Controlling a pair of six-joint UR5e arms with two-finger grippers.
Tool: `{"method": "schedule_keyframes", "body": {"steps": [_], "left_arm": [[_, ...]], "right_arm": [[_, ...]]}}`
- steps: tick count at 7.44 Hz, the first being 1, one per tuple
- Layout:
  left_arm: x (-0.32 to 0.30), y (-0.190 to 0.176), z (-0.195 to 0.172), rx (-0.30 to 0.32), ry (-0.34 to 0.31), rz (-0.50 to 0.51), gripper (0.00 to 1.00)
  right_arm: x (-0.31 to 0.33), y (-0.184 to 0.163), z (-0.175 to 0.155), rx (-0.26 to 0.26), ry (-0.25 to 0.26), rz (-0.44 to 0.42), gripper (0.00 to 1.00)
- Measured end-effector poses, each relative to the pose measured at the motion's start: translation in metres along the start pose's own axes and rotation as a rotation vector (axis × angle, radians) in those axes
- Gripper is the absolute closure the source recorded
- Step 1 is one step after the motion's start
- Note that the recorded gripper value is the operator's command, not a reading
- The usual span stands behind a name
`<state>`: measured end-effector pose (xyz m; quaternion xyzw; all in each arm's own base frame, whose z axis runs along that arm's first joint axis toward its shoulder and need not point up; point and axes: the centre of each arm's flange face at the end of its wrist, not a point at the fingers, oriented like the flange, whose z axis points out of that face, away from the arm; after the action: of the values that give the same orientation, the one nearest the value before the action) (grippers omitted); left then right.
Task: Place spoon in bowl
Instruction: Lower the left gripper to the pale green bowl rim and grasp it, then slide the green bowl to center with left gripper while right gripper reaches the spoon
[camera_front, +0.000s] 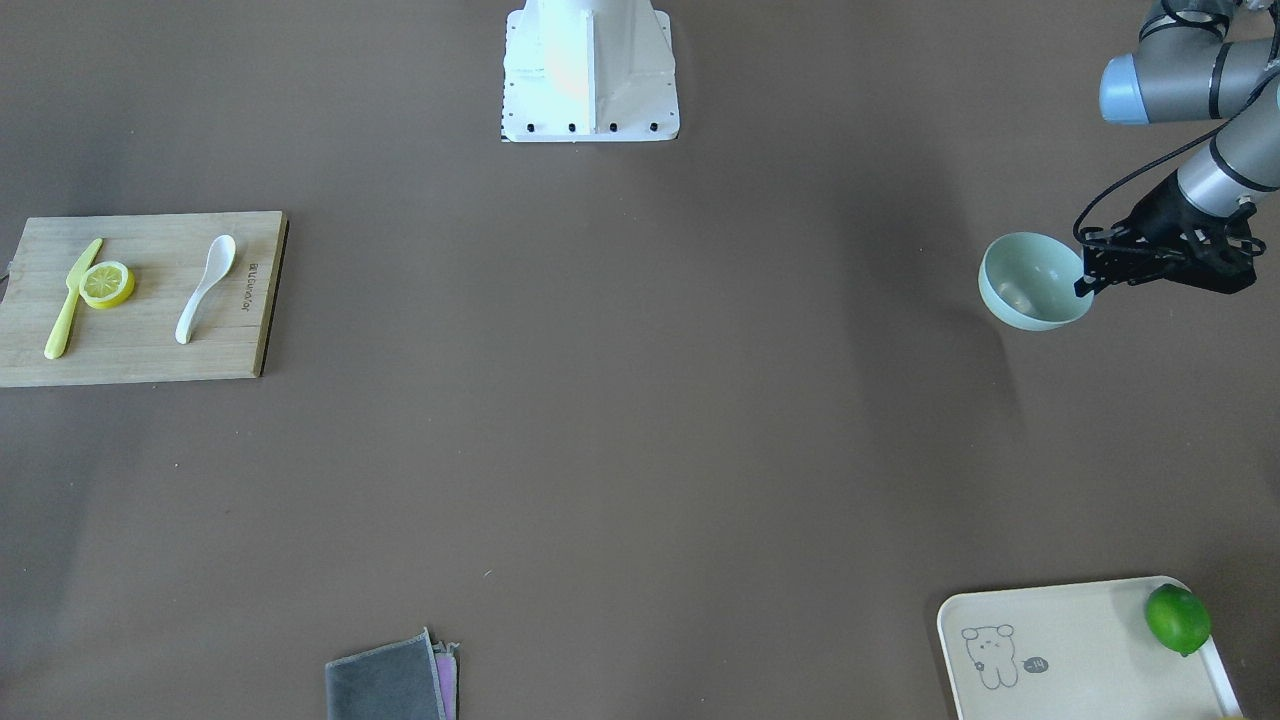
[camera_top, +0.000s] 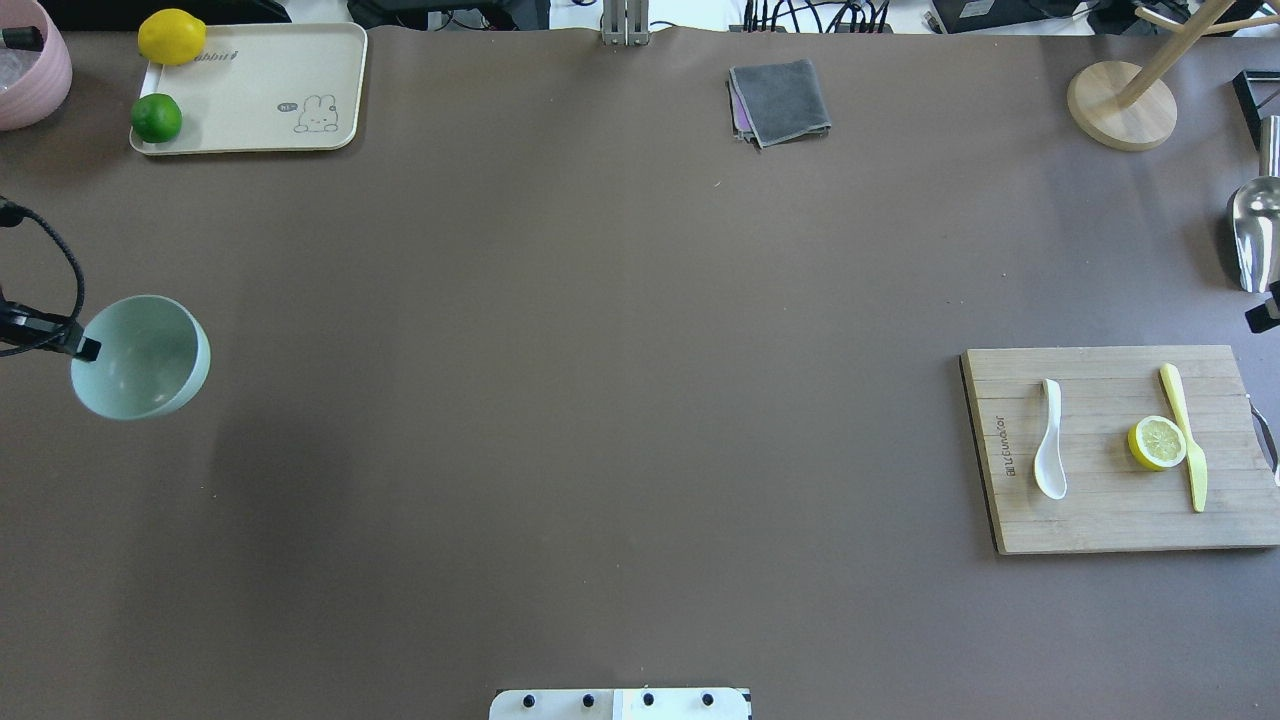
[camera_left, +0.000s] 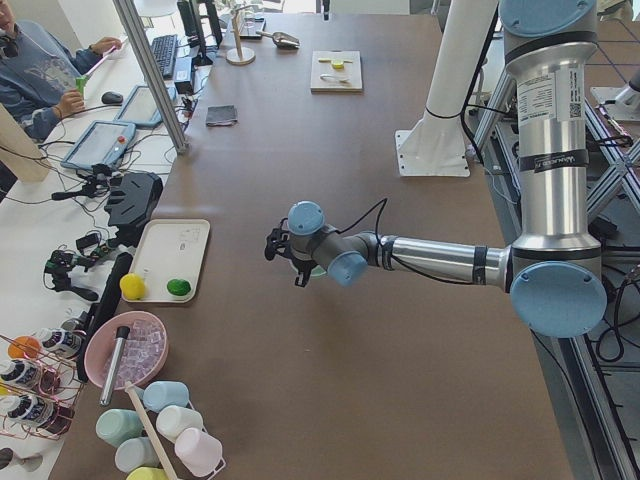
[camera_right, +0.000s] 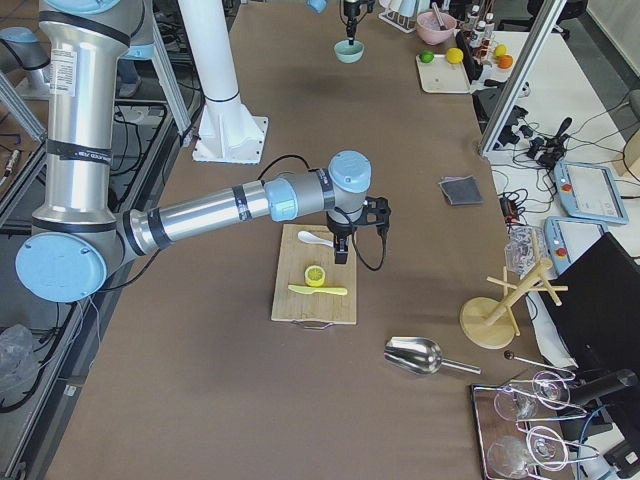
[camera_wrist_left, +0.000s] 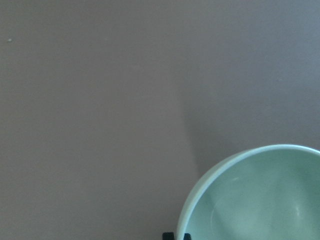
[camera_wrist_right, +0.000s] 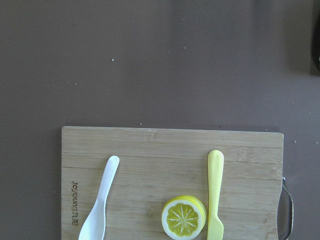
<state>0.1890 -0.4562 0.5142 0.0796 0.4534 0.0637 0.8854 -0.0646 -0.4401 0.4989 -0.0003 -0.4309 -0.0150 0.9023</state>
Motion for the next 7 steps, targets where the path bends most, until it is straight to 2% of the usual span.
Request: {"method": "schedule_keyframes", "body": {"steps": [2,4,7], "left_arm": [[0.078,-0.031,0.006,0.005,0.037,-0.055,1.00],[0.167,-0.053,0.019,0.006,0.016,-0.114,1.00],[0.305,-0.048,0.046,0.011,-0.021,-0.196,1.00]], "right_arm": [[-0.046,0.001,0.037,0.022,0.035,0.042,0.04],[-0.075,0.010,0.067,0.024,0.053,0.045,0.04],[-0.086,0.022,0.097,0.015,0.074,0.077,0.07]]}}
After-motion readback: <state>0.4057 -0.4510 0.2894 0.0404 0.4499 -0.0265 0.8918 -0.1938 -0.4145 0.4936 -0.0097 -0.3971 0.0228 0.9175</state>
